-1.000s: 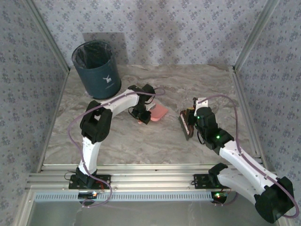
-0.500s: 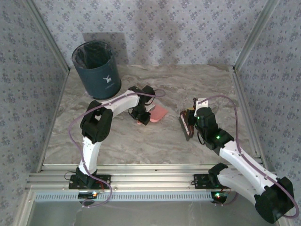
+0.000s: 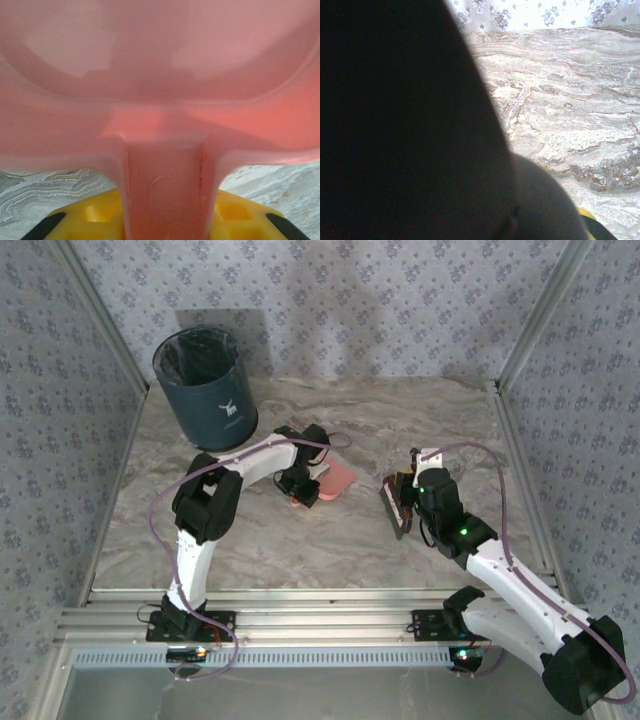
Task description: Sweep away the paper scraps from the table
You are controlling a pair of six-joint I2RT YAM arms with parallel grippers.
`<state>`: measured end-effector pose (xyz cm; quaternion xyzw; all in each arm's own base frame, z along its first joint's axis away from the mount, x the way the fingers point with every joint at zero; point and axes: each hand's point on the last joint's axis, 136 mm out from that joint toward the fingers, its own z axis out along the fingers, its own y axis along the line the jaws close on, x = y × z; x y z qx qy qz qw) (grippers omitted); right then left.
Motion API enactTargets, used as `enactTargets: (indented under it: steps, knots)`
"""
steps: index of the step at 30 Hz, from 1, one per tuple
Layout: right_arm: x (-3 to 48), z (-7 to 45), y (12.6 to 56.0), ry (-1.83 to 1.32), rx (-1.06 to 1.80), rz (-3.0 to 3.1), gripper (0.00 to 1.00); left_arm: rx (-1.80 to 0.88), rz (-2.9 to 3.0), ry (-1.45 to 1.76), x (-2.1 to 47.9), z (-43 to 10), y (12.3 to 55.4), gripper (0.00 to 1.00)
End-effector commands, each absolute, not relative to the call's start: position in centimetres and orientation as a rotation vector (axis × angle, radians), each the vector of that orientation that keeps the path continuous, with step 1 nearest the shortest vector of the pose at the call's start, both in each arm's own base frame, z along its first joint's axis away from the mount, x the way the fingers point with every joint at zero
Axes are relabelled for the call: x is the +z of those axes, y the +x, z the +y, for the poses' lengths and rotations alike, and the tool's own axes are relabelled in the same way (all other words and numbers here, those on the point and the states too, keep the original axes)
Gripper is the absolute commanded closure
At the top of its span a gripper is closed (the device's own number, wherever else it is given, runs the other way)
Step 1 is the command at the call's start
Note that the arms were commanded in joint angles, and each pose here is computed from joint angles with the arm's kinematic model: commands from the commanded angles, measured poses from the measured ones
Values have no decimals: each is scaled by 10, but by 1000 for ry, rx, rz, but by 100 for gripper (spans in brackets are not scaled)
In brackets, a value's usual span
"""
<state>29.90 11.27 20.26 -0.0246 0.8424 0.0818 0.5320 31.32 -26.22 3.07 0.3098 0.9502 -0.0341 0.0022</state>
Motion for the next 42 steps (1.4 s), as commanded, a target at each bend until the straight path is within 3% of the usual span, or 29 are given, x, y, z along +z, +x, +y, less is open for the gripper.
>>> enactTargets:
  steps: [1,8,18,42]
  knots:
    - [209,110,299,-38,197,1981,100,-48,2988,1011,26,-256,307,64]
    - [208,111,301,-48,200,1979,100,15,2964,1010,32,-249,309,53]
    - [215,115,317,-114,131,1951,100,-15,2895,996,67,-243,302,47]
    - [242,179,397,-462,0,1696,100,-221,2762,736,161,-187,262,46]
